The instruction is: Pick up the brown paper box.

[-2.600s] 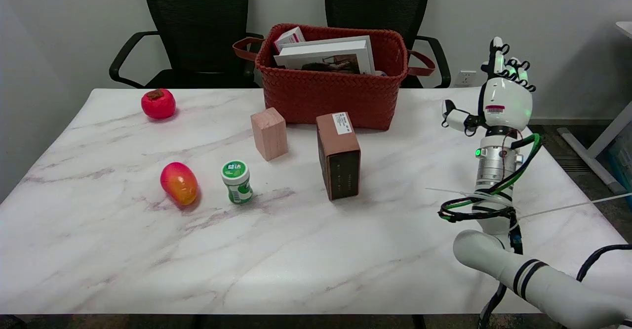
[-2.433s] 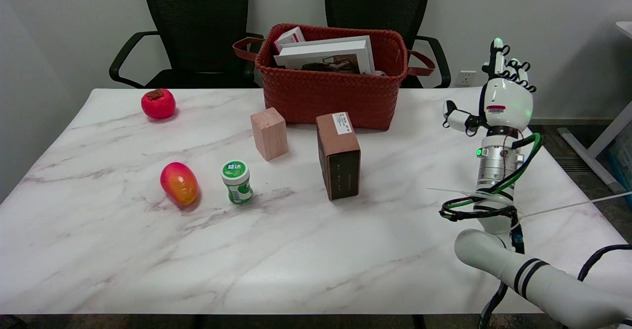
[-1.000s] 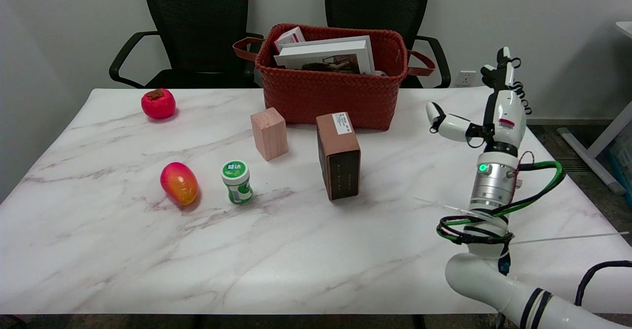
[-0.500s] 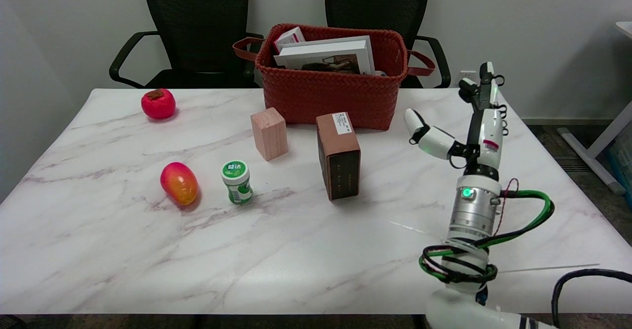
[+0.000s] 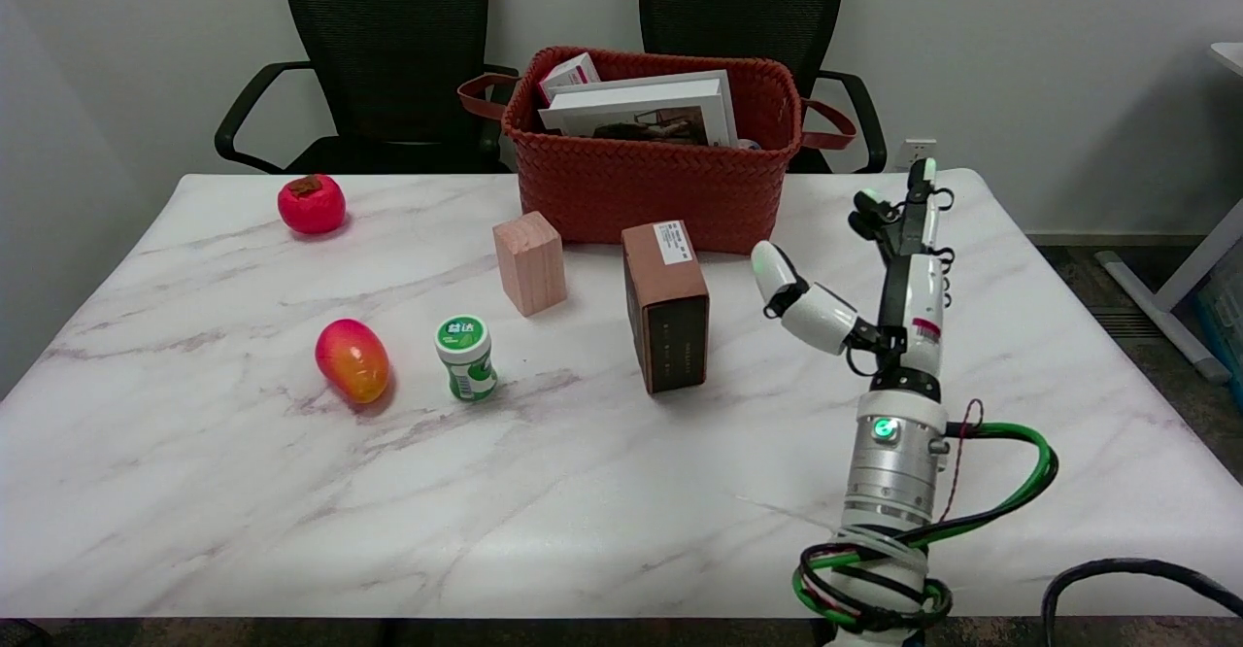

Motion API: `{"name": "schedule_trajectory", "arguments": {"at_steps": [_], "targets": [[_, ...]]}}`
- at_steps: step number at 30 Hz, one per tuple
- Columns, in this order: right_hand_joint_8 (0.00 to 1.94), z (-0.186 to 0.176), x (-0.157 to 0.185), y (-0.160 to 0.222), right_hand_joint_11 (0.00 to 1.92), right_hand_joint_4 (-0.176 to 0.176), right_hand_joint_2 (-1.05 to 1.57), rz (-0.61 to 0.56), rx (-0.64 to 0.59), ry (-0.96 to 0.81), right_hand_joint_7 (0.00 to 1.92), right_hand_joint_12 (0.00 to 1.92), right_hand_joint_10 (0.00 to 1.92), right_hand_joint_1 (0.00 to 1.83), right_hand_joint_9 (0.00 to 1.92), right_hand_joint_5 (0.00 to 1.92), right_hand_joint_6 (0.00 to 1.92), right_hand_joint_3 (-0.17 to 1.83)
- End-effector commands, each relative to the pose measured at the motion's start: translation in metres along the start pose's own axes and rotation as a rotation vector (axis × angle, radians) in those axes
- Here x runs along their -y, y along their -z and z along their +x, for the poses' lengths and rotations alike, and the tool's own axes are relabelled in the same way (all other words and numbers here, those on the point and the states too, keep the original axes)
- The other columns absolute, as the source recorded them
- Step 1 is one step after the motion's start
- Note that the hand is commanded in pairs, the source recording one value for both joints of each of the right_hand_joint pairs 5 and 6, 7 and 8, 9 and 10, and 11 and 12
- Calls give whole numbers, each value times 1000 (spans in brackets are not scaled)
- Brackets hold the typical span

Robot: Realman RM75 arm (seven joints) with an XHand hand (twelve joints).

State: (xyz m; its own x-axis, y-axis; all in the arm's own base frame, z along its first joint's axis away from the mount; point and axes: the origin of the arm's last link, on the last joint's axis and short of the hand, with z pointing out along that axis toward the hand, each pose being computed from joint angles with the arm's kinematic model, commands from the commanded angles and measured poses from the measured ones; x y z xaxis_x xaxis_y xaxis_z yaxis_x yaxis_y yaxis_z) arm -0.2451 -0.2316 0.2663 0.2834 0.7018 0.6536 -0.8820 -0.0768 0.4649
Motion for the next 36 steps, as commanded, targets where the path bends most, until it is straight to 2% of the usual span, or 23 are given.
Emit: {"name": "schedule_trajectory", "arguments": {"at_steps": [1, 7, 11, 15, 17, 24, 29, 36], "targets": [[427, -19, 13, 43, 335, 0, 483, -53, 75, -72, 427, 335, 481, 919, 481, 0, 0, 564], [397, -25, 12, 50, 340, 0, 485, -73, 97, -72, 397, 340, 500, 918, 500, 0, 0, 543], [227, -28, 13, 53, 8, 0, 442, -77, 122, -73, 227, 8, 281, 920, 281, 0, 0, 545], [12, -38, 11, 56, 0, 0, 421, -108, 181, -80, 12, 0, 78, 918, 78, 0, 0, 489], [0, -44, 8, 58, 0, 0, 408, -132, 215, -81, 0, 0, 8, 915, 8, 0, 0, 430], [0, -65, 4, 66, 0, 0, 459, -196, 275, -76, 0, 0, 0, 859, 0, 0, 0, 271], [0, -71, -2, 77, 0, 0, 489, -230, 232, -24, 0, 0, 0, 846, 0, 0, 0, 249], [0, -72, -1, 93, 0, 0, 547, -281, 130, 158, 0, 0, 0, 837, 0, 0, 0, 205]]}}
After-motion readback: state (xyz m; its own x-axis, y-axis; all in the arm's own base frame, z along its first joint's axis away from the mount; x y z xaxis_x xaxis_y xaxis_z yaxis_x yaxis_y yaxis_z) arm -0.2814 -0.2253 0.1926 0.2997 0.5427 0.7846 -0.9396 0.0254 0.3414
